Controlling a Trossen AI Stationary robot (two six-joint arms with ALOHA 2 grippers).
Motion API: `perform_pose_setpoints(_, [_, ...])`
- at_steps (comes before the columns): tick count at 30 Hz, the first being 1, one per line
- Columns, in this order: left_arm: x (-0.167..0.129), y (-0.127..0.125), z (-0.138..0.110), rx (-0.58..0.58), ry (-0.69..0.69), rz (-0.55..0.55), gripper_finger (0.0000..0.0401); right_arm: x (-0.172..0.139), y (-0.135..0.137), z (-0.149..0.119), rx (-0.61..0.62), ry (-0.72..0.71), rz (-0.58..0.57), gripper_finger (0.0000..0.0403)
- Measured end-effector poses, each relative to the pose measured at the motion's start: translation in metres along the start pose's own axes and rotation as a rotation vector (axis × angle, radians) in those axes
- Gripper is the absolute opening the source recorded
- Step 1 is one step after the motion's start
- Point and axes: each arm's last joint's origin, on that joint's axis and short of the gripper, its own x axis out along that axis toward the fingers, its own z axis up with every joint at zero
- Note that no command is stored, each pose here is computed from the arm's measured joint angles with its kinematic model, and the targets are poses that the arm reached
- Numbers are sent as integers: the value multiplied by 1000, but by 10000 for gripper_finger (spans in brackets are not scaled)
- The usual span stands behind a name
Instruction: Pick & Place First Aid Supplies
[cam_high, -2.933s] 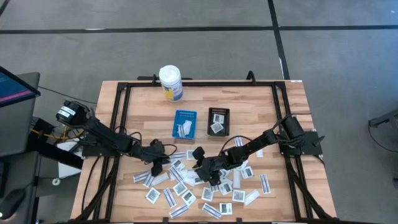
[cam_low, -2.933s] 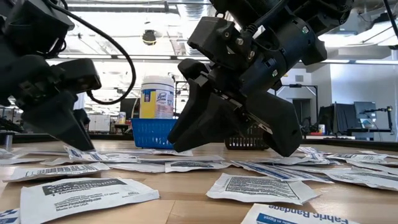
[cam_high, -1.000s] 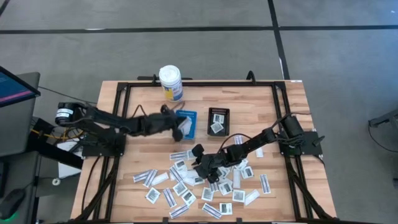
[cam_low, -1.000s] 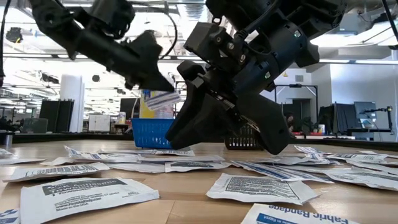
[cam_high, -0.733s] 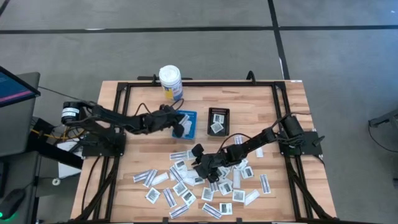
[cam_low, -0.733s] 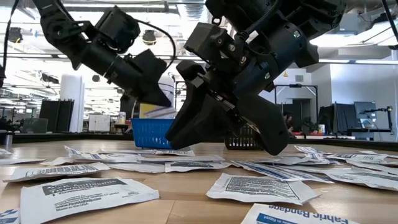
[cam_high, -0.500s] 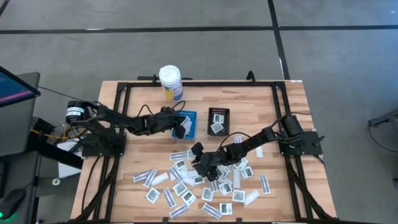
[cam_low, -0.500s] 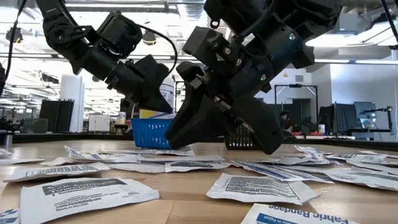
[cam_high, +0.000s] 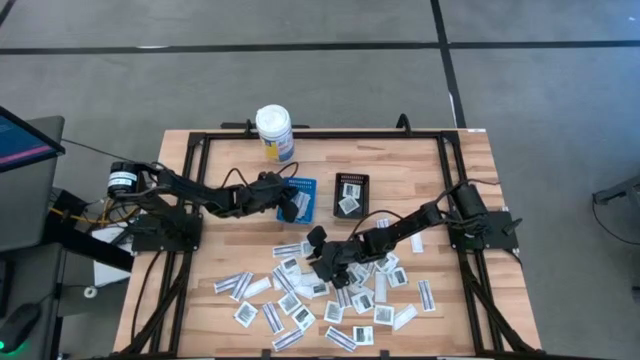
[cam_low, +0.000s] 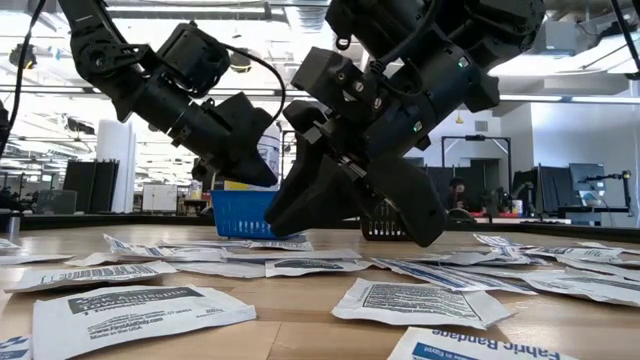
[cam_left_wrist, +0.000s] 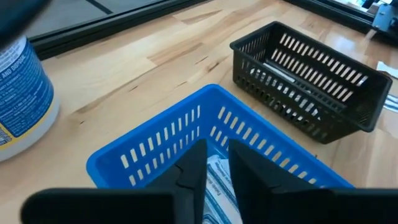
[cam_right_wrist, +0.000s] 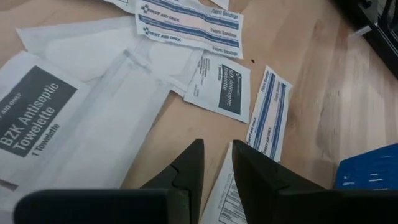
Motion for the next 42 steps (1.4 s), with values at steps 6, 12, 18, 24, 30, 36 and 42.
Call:
perform_pose_setpoints(6, [-5, -10, 5, -13, -19, -131, 85, 0, 0, 0, -10, -1, -1, 77])
perform_pose_setpoints(12, [-18, -36, -3, 10, 46, -372, 81, 1, -3, -2, -4, -1, -9, 77])
perform_pose_setpoints(18, [-39, -66, -17, 55, 91, -520, 81, 1, -4, -2, -3, 0, -10, 77])
perform_pose_setpoints(24, [-57, -85, -30, 24, 158, -592, 75, 1, -3, -1, 4, -1, -8, 77])
perform_pose_setpoints(30, [-67, -79, -58, 40, 374, -405, 70, 1, -4, -1, 83, -12, -16, 77])
perform_pose_setpoints(36, [-71, -74, -67, 12, 429, -294, 73, 1, -15, 1, 225, -71, -62, 77])
perform_pose_setpoints(42, [-71, -69, -70, 18, 453, -226, 73, 3, -30, -3, 392, -112, -106, 77])
